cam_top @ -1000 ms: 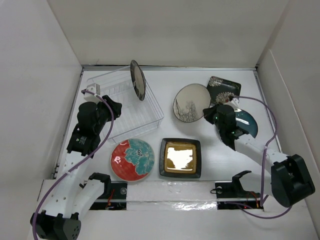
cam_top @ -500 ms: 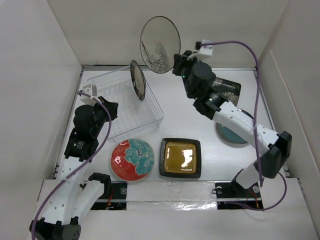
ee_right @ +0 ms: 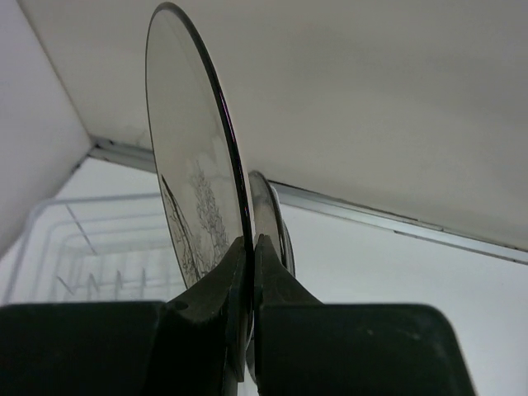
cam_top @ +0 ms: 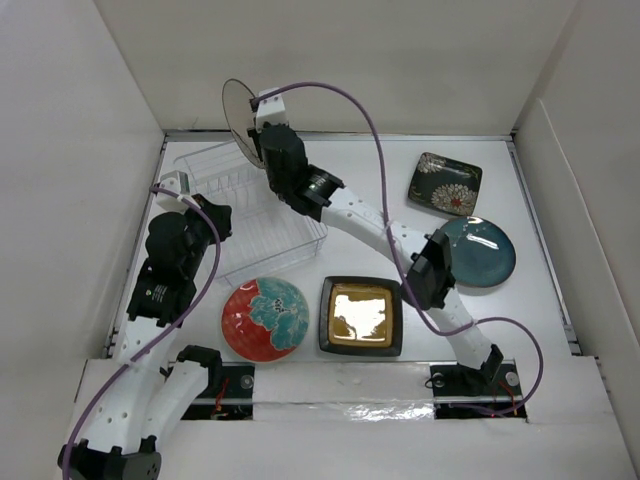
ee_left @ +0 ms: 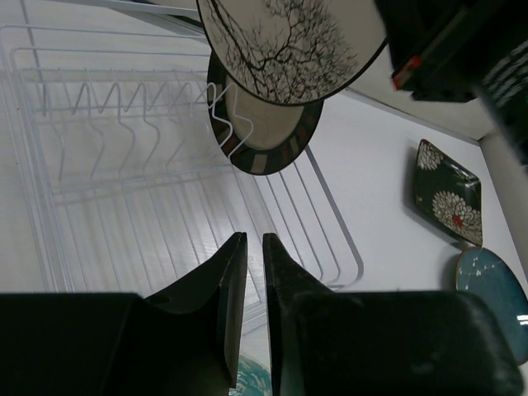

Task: Load the plates into the dish rack

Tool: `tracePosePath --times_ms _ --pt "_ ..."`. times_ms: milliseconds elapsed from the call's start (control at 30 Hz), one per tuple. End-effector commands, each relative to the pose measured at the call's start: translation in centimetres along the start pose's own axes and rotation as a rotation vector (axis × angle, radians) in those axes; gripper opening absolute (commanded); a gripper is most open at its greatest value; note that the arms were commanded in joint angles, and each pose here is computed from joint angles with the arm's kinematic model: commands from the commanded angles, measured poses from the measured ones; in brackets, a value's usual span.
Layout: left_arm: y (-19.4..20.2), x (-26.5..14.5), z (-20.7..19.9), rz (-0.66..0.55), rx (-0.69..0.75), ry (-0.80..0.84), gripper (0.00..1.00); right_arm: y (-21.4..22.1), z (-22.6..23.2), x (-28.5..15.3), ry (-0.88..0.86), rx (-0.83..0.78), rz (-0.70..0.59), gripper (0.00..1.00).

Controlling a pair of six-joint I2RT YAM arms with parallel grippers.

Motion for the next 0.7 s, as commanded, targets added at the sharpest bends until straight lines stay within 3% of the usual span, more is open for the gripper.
tracePosePath --times_ms 0,167,433,667 --pt "-2.2 -1.0 -1.3 -0.089 -0.006 0.021 0.12 -6.1 -3.9 -0.7 0.136 0.088 -0.136 0.0" --pt "-2.1 -0.9 -1.2 -0.085 -0.008 0.018 0.23 -3.9 -2.9 0.3 0.175 0.02 -0.108 0.0" --pt "-2.0 -0.8 -1.2 -0.085 -0.01 0.014 0.24 -0.5 -1.6 1.3 0.227 -0.048 -0.043 0.0" --pt "-1.9 -0.8 -1.0 -0.084 -0.008 0.006 0.24 3.4 0.9 1.9 0.185 0.009 0.025 0.0"
Point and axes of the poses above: each gripper's point midway between its finger pads, its own x axis out along the fingers, its own z axis along the line the jaws close on, y = z × x, the point moved 7 cm from there along -x, back along the fingers, and after that the axes turned 14 degrees about -x, right-handed, at the moved point
